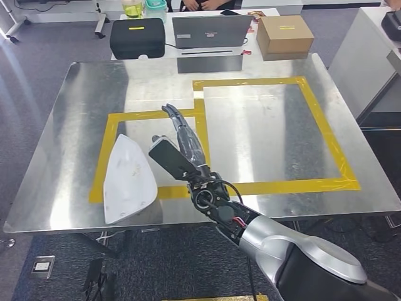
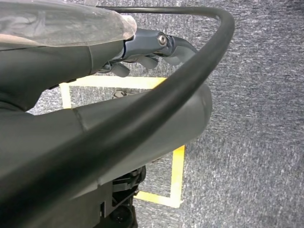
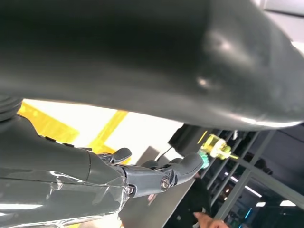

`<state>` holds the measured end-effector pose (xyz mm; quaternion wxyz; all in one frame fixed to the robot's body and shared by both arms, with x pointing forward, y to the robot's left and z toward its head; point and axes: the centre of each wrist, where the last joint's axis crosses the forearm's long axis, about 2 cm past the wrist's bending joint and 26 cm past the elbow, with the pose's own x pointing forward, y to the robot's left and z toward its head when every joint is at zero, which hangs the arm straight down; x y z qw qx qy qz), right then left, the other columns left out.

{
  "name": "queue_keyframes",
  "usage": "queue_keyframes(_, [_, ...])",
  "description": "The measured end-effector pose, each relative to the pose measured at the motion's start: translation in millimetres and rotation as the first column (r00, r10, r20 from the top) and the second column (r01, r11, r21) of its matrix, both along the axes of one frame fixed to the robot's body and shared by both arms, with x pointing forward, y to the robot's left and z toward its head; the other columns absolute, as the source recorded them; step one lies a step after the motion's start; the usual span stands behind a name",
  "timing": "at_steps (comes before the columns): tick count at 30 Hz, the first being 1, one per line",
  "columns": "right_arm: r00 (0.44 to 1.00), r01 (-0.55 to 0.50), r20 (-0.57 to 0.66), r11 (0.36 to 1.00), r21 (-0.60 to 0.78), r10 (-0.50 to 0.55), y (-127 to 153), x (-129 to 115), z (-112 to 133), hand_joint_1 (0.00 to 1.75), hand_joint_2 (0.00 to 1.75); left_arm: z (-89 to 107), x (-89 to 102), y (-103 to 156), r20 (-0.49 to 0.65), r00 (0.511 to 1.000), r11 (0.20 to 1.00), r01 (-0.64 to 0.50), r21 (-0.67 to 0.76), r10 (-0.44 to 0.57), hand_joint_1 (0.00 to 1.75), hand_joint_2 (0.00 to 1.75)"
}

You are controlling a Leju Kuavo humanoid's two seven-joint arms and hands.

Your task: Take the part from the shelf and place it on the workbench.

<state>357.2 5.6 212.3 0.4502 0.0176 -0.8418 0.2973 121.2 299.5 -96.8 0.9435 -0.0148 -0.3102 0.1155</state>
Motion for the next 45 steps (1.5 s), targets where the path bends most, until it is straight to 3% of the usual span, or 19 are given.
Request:
queue_keyframes(4, [0.984,-0.173,-0.018,0.977,0.125,0.176,6.2,-7.3,-0.4,0.0,0.0,-1.1,-4.2,0.5,-0.01,1.0,1.0,-0.019,-0.004,0.019,0.0,0.0])
queue_keyframes(7, [0.924,-0.352,-0.083,0.916,0.193,0.373,15.7,-26.9,-2.8,0.0,0.0,-2.9,-11.5,1.9,-0.015,0.999,0.999,-0.036,-0.007,0.036,0.0,0.0])
queue_keyframes(11, [0.793,-0.519,-0.156,0.786,0.335,0.59,15.6,-53.4,-4.4,0.0,0.0,-5.4,-22.6,4.8,-0.021,0.998,0.999,-0.052,-0.007,0.052,0.0,0.0])
queue_keyframes(15, [0.556,-0.67,-0.148,0.546,0.502,0.818,-0.7,-85.4,-22.3,0.0,0.0,-7.1,-31.3,8.7,-0.029,0.998,0.998,-0.058,-0.003,0.058,0.0,0.0])
queue_keyframes(17, [0.488,-0.692,-0.123,0.469,0.549,0.864,-8.4,-103.7,-34.3,0.0,0.0,-7.5,-33.5,10.9,-0.032,0.998,0.998,-0.058,0.001,0.058,0.0,0.0])
queue_keyframes(23, [0.482,-0.691,-0.069,0.428,0.583,0.873,-23.0,-120.2,-36.9,0.0,0.0,-7.1,-32.1,13.1,-0.034,0.998,0.999,-0.054,0.008,0.054,0.0,0.0])
queue_keyframes(34, [0.483,-0.703,0.002,0.386,0.598,0.876,-38.3,-122.3,-28.8,0.0,0.0,-6.2,-27.6,13.2,-0.039,0.998,0.999,-0.04,0.015,0.04,0.0,0.0])
queue_keyframes(38, [0.488,-0.703,0.012,0.384,0.599,0.873,-42.3,-121.6,-28.2,0.0,1.75,-5.9,-26.2,13.2,-0.038,0.999,0.999,-0.039,0.015,0.039,0.0,0.0])
queue_keyframes(45, [0.472,-0.726,0.045,0.359,0.587,0.881,-47.1,-122.7,-28.2,0.0,1.75,-5.4,-23.7,13.2,-0.043,0.999,0.999,-0.031,0.014,0.032,0.0,0.0])
